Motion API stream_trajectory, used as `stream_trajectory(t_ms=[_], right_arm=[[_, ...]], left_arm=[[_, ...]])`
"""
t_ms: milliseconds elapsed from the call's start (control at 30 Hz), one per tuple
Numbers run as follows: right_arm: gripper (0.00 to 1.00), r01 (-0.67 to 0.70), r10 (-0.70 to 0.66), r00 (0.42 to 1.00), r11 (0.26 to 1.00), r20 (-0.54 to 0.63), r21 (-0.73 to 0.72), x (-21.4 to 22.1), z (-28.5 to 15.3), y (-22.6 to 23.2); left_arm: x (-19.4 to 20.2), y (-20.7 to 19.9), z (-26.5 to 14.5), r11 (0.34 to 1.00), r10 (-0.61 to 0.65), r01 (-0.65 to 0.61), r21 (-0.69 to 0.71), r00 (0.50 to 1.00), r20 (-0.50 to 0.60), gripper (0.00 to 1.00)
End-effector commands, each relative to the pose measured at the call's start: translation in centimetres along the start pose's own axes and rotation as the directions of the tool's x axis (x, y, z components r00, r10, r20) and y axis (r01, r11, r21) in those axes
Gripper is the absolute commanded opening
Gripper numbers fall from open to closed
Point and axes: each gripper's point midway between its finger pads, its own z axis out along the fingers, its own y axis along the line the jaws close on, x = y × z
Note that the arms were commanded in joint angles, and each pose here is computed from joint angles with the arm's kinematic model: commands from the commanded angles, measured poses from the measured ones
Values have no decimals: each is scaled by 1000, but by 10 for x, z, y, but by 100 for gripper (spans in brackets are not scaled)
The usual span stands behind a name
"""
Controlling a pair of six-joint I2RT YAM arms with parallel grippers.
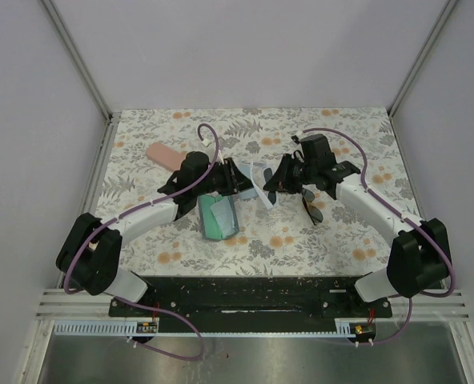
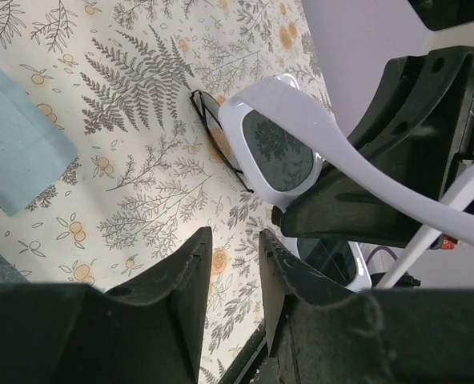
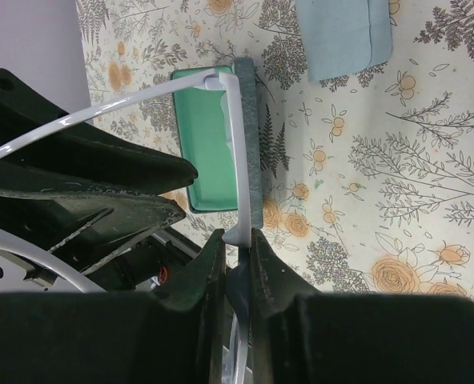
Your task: Organize the sunglasses
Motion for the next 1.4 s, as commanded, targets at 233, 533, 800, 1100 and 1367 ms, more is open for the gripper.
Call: stream_trajectory(t_ms=[233,533,800,1100,1367], right_arm=[[0,-32,32,999,999,17,2,-3,4,2],[0,-48,49,999,999,17,-19,-7,9,8],[0,-50,50,998,998,22,-25,-6,4,11],[0,-47,47,999,999,26,-9,-6,4,7],[1,-45,45,999,999,10,-19,-5,7,9]], left_arm=[[-24,-34,-29,994,68,-79,80,989,132,34],[-15,-71,-23,967,2,-34,253,992,125,32],[-17,-64,-9,972,-20,-7,233,993,113,26],[-4,-28,-43,998,2,-15,67,981,193,29],[-6,-64,-58,977,20,-61,206,980,196,43]])
